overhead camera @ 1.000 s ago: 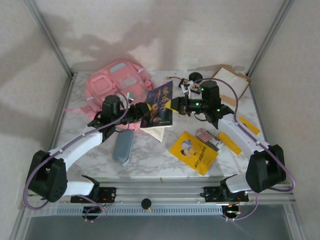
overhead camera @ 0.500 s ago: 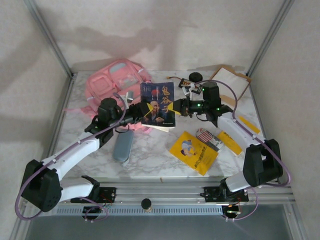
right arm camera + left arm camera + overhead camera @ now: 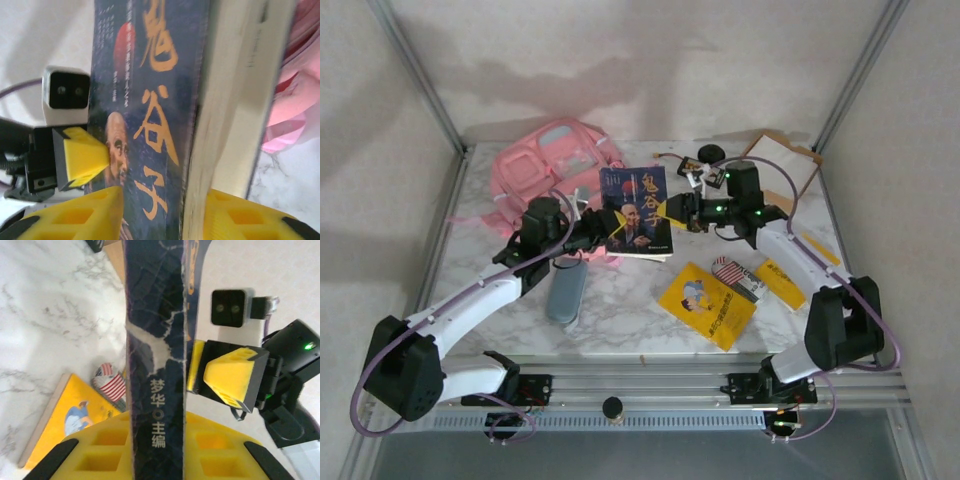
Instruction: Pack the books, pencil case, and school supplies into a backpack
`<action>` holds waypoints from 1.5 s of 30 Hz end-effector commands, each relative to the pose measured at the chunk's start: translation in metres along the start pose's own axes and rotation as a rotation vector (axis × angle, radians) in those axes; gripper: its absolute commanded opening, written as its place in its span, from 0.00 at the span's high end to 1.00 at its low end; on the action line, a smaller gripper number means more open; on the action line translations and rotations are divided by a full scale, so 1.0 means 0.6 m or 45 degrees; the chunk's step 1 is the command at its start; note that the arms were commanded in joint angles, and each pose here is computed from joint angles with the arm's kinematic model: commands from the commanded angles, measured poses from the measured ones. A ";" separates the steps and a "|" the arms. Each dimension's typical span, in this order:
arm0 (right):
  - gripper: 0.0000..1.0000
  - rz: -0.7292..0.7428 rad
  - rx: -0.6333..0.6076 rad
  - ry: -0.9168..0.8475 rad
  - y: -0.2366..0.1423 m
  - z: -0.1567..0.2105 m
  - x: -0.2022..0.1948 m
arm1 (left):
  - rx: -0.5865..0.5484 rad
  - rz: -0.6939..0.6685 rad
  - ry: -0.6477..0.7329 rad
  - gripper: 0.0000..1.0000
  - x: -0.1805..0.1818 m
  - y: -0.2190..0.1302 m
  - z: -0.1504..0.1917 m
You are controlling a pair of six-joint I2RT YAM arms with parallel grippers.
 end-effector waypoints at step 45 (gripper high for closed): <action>1.00 -0.500 -0.841 0.186 -0.065 -0.002 0.147 | -0.634 0.080 -0.051 0.86 -0.154 0.054 -0.054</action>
Point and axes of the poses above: each hand's point on the last joint's axis, 136 mm out from that joint toward the fingers, its own y axis out along the fingers, its own x axis along the line the jaws close on, z = x × y, the point moved 4 cm from there along -y, back along the fingers, and after that the axes turned 11 degrees about y, right-handed, at the moved point
